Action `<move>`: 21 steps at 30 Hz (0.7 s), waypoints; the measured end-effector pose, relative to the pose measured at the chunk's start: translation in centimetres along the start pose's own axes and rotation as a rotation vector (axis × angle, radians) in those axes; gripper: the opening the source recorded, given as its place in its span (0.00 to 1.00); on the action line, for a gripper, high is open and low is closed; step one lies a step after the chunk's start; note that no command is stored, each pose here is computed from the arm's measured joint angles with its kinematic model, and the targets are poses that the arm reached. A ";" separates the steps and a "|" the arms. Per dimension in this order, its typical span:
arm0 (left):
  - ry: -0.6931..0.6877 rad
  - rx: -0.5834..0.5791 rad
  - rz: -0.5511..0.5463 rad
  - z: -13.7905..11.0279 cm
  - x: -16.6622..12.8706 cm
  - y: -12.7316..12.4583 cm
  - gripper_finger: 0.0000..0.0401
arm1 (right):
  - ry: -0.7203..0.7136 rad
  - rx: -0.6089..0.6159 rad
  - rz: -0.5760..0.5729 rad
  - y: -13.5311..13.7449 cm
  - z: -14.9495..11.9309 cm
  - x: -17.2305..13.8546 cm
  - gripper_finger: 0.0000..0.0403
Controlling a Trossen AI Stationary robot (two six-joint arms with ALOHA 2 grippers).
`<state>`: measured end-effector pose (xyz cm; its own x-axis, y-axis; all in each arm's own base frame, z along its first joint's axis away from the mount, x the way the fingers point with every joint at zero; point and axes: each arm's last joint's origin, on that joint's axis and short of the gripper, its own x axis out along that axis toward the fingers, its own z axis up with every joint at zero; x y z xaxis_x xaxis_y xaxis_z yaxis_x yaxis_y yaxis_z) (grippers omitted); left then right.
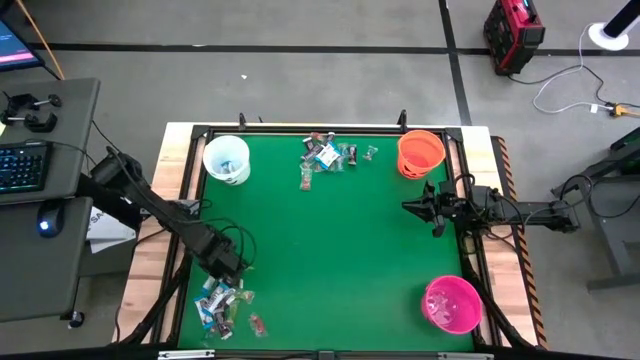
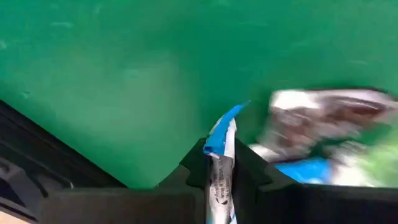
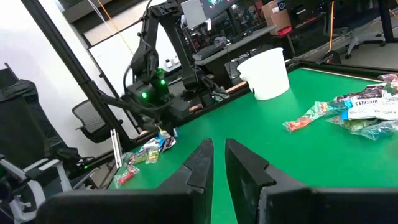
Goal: Sort candy by brand, put in halloween buckets
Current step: Put the white chocolate bar into the white bucket
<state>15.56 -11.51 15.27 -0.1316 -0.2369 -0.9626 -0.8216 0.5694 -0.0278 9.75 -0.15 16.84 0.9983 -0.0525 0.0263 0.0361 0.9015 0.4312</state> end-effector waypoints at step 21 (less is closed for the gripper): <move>-1.068 -0.158 0.144 12.0 -21.6 8.4 0.02 | 0.000 0.000 0.000 0.0 0.0 0.0 0.09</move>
<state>18.20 7.82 32.61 0.2547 0.6736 -0.6938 -0.9090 0.4115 0.0658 9.75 -0.15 16.83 0.9983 -0.0526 0.0260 0.0363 0.9015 0.4312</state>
